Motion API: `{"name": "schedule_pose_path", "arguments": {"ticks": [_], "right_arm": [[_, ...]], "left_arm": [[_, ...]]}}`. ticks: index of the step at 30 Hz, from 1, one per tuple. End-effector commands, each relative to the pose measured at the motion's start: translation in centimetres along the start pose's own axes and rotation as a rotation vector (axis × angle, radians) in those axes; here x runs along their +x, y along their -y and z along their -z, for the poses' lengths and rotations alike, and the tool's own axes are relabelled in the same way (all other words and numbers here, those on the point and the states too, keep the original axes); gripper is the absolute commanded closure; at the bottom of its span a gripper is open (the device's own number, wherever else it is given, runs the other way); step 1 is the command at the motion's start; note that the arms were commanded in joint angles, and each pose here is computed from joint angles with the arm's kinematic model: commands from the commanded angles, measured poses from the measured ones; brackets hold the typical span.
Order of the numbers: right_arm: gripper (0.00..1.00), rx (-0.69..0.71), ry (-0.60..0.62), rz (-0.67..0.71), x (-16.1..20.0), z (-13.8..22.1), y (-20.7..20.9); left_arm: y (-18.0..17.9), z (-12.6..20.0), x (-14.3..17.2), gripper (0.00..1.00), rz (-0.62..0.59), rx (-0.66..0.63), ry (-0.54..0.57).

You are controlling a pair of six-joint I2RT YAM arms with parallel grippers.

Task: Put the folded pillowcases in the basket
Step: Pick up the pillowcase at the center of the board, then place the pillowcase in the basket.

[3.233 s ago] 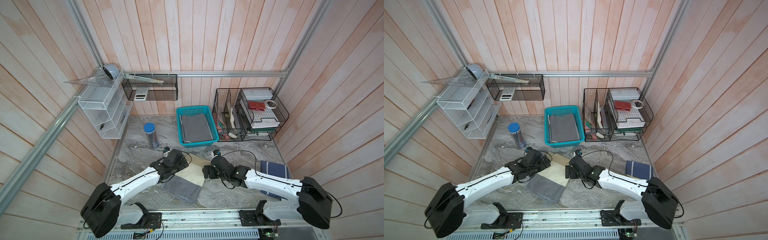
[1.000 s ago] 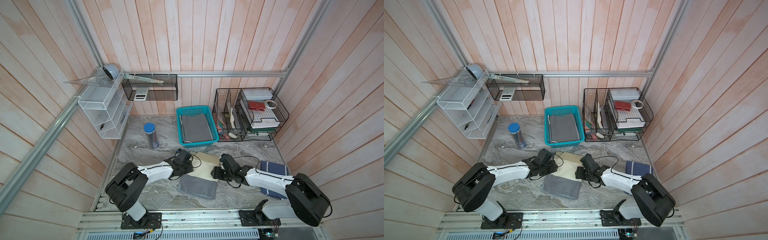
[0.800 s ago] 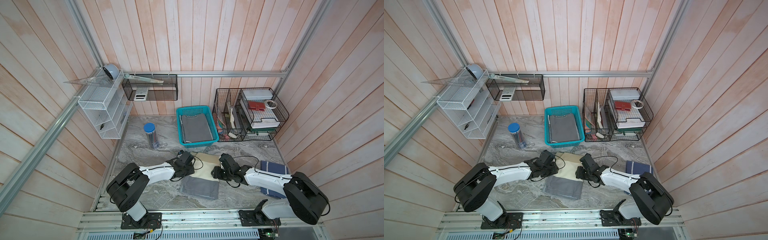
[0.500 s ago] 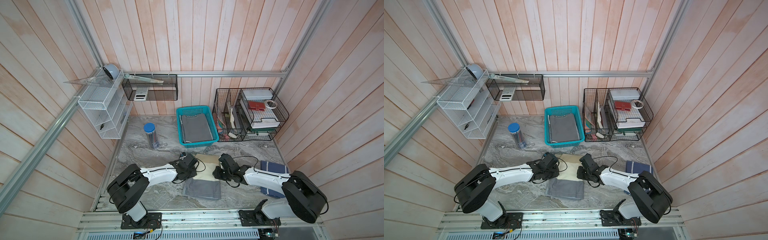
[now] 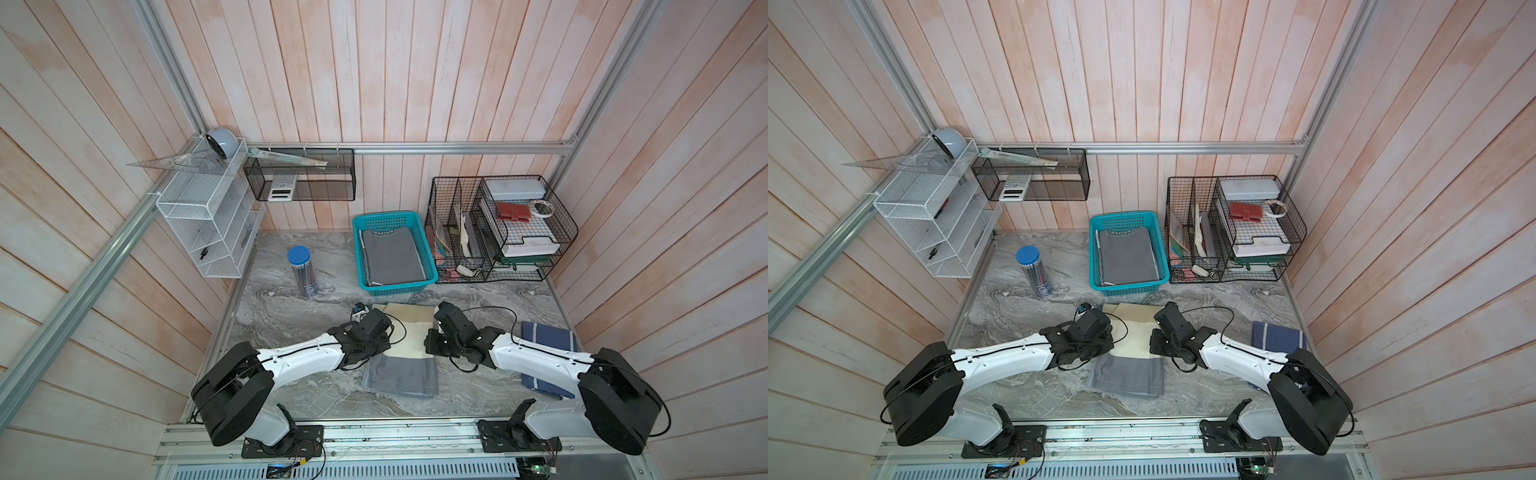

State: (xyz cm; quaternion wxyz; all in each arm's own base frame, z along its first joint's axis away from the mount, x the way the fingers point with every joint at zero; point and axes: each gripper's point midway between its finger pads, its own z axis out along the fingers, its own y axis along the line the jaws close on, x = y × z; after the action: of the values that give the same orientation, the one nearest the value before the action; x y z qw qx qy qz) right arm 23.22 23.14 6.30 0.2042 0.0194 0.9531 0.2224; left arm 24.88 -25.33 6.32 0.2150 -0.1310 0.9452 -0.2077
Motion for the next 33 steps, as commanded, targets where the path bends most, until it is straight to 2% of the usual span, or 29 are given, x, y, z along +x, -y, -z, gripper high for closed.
{"name": "schedule_pose_path", "arguments": {"ticks": [1,11,16,21,26,33], "right_arm": [[1.0,0.023,0.065,0.05,-1.7,2.6,-1.1],[1.0,-0.059,0.233,0.122,-6.6,8.1,-5.5],[1.0,-0.073,0.425,0.19,-11.8,11.1,-8.0],[1.0,-0.03,0.493,0.226,-16.7,11.9,-8.9],[1.0,-0.037,0.526,0.224,-21.8,11.8,-9.6],[1.0,-0.031,0.525,0.187,-29.8,10.5,-9.3]], "left_arm": [[-0.9,1.7,-1.2,1.0,0.014,-0.027,0.073],[0.8,8.3,-6.8,1.0,-0.017,0.052,0.331],[2.1,10.5,-11.1,1.0,0.001,0.059,0.406],[4.6,12.2,-16.1,1.0,-0.018,0.074,0.471],[6.5,11.6,-20.5,1.0,-0.033,0.055,0.469],[8.0,7.7,-25.1,1.0,0.007,0.047,0.416]]}}
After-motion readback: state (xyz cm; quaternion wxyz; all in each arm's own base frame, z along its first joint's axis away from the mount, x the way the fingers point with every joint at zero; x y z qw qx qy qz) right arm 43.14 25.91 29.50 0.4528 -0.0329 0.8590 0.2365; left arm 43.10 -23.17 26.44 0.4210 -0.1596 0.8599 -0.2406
